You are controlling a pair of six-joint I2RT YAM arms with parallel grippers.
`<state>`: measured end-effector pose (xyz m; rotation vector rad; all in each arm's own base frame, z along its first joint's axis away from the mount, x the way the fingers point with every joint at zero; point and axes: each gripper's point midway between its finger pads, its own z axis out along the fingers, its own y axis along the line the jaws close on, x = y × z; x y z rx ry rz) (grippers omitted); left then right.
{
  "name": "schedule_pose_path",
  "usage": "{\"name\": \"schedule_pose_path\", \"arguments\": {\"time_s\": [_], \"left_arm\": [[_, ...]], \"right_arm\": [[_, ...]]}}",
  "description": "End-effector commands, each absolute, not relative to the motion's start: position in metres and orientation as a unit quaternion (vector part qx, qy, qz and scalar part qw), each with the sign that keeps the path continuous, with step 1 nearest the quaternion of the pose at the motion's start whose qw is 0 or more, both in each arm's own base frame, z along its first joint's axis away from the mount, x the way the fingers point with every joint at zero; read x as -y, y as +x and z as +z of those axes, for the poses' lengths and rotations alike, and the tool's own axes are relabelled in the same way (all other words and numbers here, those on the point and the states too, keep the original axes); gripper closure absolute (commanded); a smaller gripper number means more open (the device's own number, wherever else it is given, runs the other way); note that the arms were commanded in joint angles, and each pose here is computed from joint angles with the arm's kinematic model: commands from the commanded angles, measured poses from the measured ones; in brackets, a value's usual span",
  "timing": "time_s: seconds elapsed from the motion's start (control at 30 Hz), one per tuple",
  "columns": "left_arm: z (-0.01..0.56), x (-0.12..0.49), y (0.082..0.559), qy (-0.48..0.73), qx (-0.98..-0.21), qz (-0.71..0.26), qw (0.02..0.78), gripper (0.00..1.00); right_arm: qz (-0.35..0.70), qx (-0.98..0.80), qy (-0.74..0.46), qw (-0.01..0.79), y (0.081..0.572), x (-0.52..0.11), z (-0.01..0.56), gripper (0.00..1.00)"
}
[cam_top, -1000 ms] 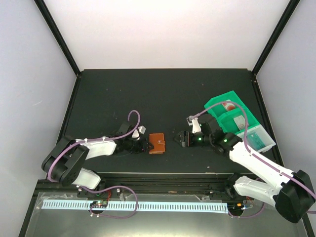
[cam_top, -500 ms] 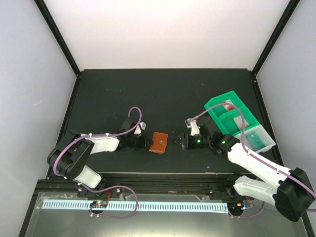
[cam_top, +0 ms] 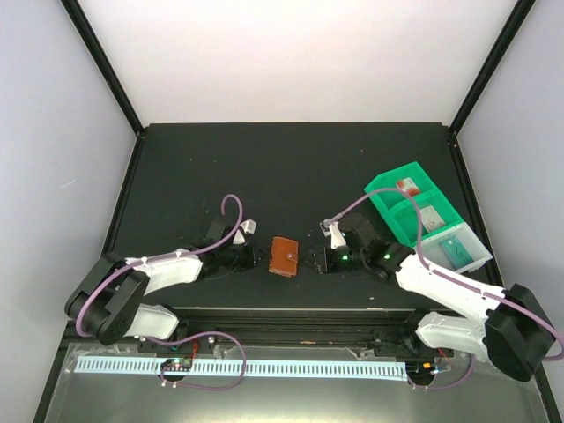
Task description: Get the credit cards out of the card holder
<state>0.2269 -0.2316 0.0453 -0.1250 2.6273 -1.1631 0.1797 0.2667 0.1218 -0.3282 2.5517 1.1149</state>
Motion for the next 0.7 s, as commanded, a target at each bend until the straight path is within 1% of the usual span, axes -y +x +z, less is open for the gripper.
{"name": "schedule_pose_path", "arguments": {"time_s": [0.0,0.13,0.23,0.33,0.53,0.67], "left_arm": [[0.068,0.245,0.221,-0.033,-0.884,-0.446,0.132,0.98],[0.069,0.247,0.215,-0.034,-0.883,-0.45,0.13,0.98],[0.07,0.249,0.212,-0.034,-0.883,-0.451,0.127,0.98],[0.069,0.25,0.21,-0.032,-0.885,-0.448,0.124,0.98],[0.08,0.249,0.21,-0.024,-0.881,-0.45,0.14,0.98],[0.082,0.249,0.211,-0.021,-0.885,-0.444,0.142,0.98]], "right_arm": [[0.411,-0.887,-0.112,0.181,0.187,-0.285,0.134,0.56],[0.388,-0.898,-0.121,0.168,0.186,-0.298,0.126,0.62],[0.367,-0.91,-0.109,0.16,0.191,-0.3,0.108,0.64],[0.353,-0.92,-0.095,0.14,0.194,-0.303,0.087,0.64],[0.342,-0.928,-0.072,0.13,0.207,-0.314,0.075,0.63],[0.314,-0.939,-0.059,0.126,0.212,-0.31,0.059,0.62]]}}
